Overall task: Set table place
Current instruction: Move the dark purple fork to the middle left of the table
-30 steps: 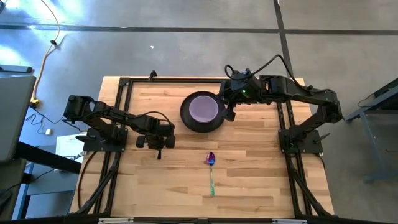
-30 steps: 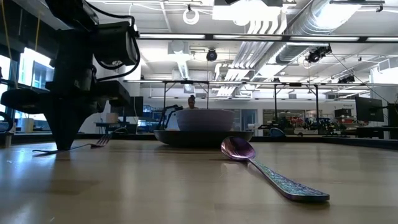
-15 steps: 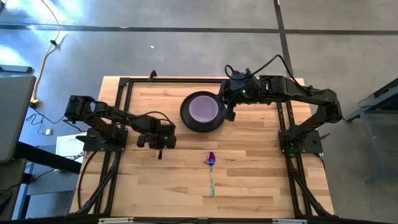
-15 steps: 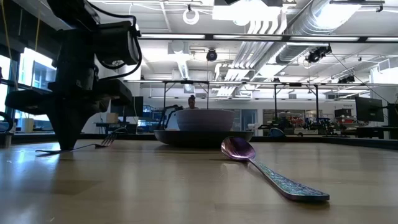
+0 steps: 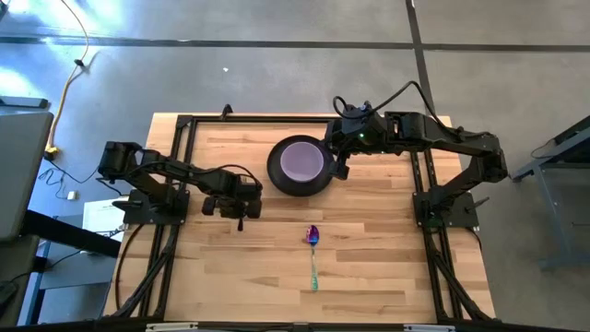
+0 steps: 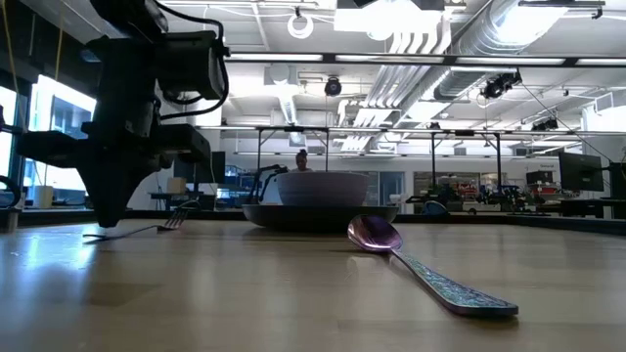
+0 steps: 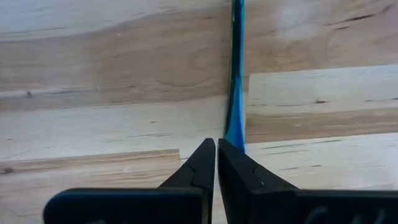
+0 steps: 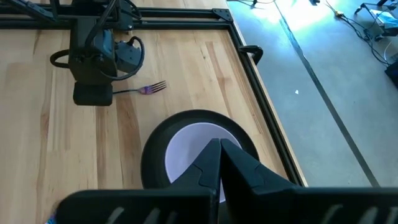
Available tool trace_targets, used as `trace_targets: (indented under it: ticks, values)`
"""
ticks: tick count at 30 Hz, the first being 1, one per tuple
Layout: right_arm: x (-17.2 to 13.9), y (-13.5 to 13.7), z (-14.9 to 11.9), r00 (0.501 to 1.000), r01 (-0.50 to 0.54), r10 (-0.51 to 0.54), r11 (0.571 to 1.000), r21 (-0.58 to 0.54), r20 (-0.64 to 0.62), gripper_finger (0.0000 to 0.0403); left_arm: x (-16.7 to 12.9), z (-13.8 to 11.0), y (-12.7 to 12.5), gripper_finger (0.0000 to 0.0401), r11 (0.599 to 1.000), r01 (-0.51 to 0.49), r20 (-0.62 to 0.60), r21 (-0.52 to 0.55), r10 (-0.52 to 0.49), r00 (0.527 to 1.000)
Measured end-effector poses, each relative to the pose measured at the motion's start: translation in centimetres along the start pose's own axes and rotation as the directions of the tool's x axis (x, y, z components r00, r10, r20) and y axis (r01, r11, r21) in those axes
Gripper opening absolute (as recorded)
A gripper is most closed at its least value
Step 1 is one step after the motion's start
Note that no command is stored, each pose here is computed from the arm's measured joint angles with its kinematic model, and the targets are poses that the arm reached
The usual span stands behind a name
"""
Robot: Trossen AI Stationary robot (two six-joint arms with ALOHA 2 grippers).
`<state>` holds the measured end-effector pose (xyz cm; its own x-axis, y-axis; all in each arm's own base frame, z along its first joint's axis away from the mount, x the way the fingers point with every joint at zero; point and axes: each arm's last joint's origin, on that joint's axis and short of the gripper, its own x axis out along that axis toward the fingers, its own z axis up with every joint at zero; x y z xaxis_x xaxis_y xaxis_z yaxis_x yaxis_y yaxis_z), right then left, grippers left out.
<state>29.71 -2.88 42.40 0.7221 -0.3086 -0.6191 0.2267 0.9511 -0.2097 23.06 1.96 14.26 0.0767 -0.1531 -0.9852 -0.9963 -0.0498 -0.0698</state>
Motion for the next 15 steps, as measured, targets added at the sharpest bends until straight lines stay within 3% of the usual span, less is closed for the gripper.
trace_targets:
  ticks: [7, 15]
  values:
    - [0.0, 0.0, 0.0, 1.000, 0.000, 0.000, 1.000, -0.001, -0.001, 0.0000, -1.5, -0.2, 0.1, 0.0007, 0.999, 0.038, 0.028, 0.007, -0.038, 0.999]
    - [0.0, 0.1, -0.2, 1.000, -0.021, 0.021, 1.000, 0.003, -0.020, 0.0000, -8.6, -1.2, 0.3, 0.0007, 0.983, 0.093, 0.211, 0.156, -0.125, 0.969]
